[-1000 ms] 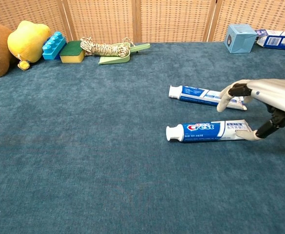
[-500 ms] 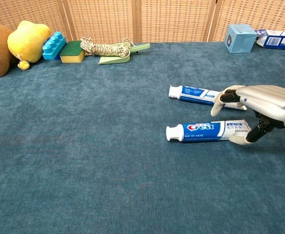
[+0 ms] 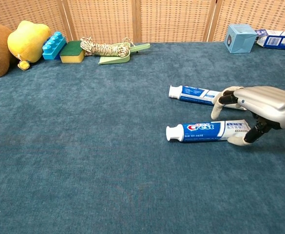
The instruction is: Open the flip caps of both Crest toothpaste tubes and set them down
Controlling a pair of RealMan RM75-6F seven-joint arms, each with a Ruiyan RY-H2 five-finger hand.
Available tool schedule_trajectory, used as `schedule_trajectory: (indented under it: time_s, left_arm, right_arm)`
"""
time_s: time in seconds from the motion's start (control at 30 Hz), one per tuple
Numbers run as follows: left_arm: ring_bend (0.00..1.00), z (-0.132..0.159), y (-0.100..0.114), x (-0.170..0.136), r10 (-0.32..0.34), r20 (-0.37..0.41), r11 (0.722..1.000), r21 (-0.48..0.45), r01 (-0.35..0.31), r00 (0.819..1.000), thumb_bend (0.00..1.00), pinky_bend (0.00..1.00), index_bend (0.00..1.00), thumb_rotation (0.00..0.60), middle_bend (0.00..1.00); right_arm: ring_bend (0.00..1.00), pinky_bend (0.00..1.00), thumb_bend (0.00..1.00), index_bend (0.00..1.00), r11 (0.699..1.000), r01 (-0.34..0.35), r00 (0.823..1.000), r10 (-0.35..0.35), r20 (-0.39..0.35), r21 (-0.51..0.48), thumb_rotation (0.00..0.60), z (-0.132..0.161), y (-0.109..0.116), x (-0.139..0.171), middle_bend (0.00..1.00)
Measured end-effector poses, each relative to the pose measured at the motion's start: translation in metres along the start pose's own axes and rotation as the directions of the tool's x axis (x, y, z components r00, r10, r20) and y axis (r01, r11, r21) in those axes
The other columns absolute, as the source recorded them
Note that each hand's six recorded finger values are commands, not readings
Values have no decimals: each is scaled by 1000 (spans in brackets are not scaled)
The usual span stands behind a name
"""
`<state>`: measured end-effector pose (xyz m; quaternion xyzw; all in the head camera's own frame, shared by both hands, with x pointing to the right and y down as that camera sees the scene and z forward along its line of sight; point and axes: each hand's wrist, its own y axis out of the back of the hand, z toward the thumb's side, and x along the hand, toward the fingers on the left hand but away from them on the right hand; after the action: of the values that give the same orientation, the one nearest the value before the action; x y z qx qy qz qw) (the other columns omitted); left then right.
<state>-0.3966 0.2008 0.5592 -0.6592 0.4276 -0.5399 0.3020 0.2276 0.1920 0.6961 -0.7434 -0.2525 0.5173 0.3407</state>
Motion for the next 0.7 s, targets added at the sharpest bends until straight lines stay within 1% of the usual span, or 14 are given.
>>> schedule_trajectory:
  time_s: [0.17,0.43,0.53,0.63,0.7]
  left_arm:
    - [22,0,2,-2,5,-2,1000,-2,-5,1000,172,57,155,600,61]
    - [23,-2,4,-5,11,-11,1000,-9,-12,1000,174,57,154,600,60]
    - [23,-3,5,-7,14,-14,1000,-12,-14,1000,174,56,154,600,59]
    - [19,-5,6,-8,18,-17,1000,-14,-18,1000,173,57,154,600,57]
    - [12,-5,7,-8,21,-17,1000,-16,-21,1000,173,57,153,600,53]
  right_arm:
    - [59,236,276,375,999,5,1000,-5,-10,32,600,3,-1,0,178]
    - [59,237,293,382,998,-4,1000,5,-23,58,600,11,-3,-4,179]
    - [62,242,312,438,998,-15,1000,17,-26,58,600,14,-5,-6,189]
    - [105,254,321,521,999,-22,999,23,-28,46,600,16,-5,-6,233]
    - [153,288,326,583,999,-21,999,22,-30,33,600,18,-4,-5,283]
